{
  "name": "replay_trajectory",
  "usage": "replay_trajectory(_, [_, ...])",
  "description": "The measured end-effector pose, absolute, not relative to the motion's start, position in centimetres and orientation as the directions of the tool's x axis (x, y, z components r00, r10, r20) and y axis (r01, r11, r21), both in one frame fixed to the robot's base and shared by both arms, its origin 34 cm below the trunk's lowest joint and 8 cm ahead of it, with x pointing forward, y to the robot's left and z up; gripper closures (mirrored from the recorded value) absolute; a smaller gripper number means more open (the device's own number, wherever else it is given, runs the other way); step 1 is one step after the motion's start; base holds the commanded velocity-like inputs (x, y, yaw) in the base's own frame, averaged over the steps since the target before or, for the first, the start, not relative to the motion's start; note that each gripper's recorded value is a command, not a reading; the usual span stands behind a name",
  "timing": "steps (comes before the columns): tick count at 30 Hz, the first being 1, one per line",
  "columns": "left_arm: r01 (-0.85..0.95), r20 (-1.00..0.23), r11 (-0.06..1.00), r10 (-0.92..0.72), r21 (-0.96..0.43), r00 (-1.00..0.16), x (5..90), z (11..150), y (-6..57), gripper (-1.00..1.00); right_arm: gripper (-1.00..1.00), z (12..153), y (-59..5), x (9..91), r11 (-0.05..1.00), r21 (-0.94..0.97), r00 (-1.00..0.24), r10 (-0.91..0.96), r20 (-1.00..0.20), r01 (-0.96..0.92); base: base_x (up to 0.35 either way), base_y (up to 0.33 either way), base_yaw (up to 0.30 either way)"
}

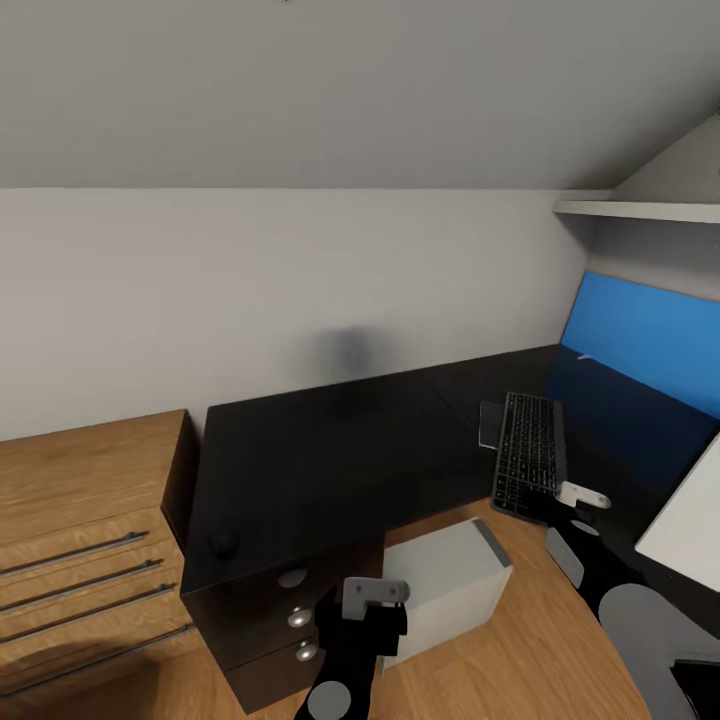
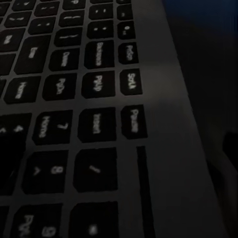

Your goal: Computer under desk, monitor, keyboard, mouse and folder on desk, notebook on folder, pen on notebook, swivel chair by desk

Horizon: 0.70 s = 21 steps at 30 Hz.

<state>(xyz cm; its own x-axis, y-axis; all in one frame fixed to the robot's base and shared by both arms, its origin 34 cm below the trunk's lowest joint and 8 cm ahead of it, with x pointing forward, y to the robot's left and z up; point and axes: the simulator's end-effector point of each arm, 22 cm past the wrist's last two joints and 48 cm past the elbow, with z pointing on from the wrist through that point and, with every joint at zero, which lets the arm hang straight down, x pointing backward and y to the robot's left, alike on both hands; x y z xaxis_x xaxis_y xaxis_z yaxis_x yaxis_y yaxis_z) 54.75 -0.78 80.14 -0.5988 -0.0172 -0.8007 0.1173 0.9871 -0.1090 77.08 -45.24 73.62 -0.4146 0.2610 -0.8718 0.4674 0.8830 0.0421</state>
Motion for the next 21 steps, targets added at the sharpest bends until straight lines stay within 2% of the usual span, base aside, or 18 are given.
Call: replay_trajectory(21, [0.133, -0.799, 0.985, -0.007, -0.108, -0.601, 54.44, 80.86, -1.34, -1.0, -1.0, 74.22, -45.21, 76.98, 0.882, 0.048, -0.413, 0.267, -0.871, 0.47, -0.003, 0.001, 0.0])
